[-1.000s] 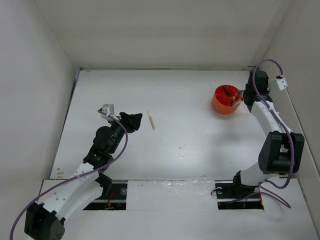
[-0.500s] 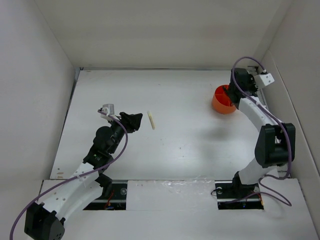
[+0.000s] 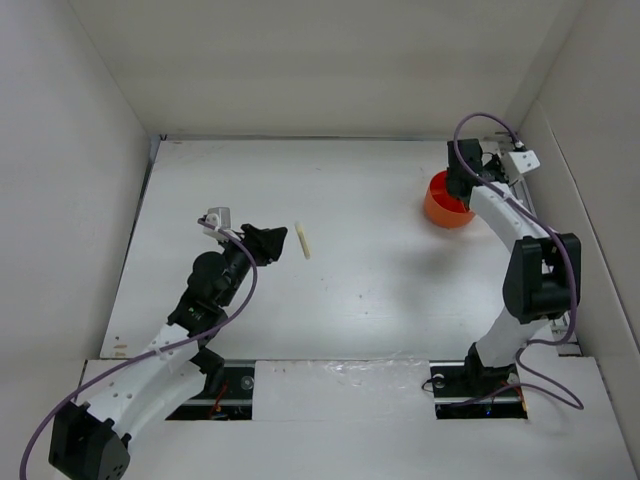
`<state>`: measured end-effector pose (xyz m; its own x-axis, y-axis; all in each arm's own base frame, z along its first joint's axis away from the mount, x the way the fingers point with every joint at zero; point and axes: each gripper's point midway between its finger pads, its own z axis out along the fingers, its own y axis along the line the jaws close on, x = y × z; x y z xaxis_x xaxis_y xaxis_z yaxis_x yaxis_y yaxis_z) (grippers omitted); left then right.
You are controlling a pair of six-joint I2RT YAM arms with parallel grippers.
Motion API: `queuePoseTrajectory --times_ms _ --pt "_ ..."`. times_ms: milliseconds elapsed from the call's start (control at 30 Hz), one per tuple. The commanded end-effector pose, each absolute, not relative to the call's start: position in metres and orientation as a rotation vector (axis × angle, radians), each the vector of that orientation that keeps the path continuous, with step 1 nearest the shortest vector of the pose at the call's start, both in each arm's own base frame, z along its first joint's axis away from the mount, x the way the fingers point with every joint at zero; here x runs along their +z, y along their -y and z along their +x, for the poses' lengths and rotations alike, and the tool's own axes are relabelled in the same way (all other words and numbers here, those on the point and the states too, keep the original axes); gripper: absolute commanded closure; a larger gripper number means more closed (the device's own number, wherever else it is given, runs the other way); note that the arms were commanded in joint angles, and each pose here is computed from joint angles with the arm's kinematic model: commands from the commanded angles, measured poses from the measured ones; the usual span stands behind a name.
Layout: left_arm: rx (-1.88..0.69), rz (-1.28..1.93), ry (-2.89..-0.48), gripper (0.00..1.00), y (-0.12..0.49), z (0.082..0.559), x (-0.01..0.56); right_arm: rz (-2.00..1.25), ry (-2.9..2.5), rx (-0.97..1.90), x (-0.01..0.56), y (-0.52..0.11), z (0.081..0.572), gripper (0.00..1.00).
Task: Sort the stationery into containers
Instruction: Place the pen in the storage box.
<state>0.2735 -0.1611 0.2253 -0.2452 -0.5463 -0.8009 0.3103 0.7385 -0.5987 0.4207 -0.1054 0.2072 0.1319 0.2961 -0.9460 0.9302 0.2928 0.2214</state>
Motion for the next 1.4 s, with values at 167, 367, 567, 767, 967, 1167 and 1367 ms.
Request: queuePoseTrajectory --times_ms 167,367,567,767,967,1167,1367 --pt "-0.867 -0.176 -1.556 0.52 0.163 0.269 0.246 1.233 -1.351 -0.805 0.211 0.112 0.421 1.0" --pt "-0.884 -0.175 -1.549 0.52 0.164 0.267 0.246 1.227 -1.344 -0.878 0.194 0.107 0.426 1.0" --pt "-0.877 -0.177 -1.57 0.52 0.165 0.269 0.24 1.19 -1.329 -0.959 0.19 0.097 0.427 1.0" --pt "-0.877 -0.177 -1.57 0.52 0.165 0.269 0.24 1.16 -1.29 -0.958 0.187 0.083 0.43 1.0" --pt "-0.877 -0.177 -1.57 0.52 0.165 0.269 0.24 1.149 -1.29 -0.92 0.182 0.069 0.431 0.74" --pt "-0.877 -0.177 -1.57 0.52 0.165 0.269 0.24 1.146 -1.294 -0.872 0.191 0.056 0.431 0.45" --pt "-0.877 -0.177 -1.57 0.52 0.165 0.269 0.24 1.134 -1.303 -0.803 0.215 0.036 0.429 0.32"
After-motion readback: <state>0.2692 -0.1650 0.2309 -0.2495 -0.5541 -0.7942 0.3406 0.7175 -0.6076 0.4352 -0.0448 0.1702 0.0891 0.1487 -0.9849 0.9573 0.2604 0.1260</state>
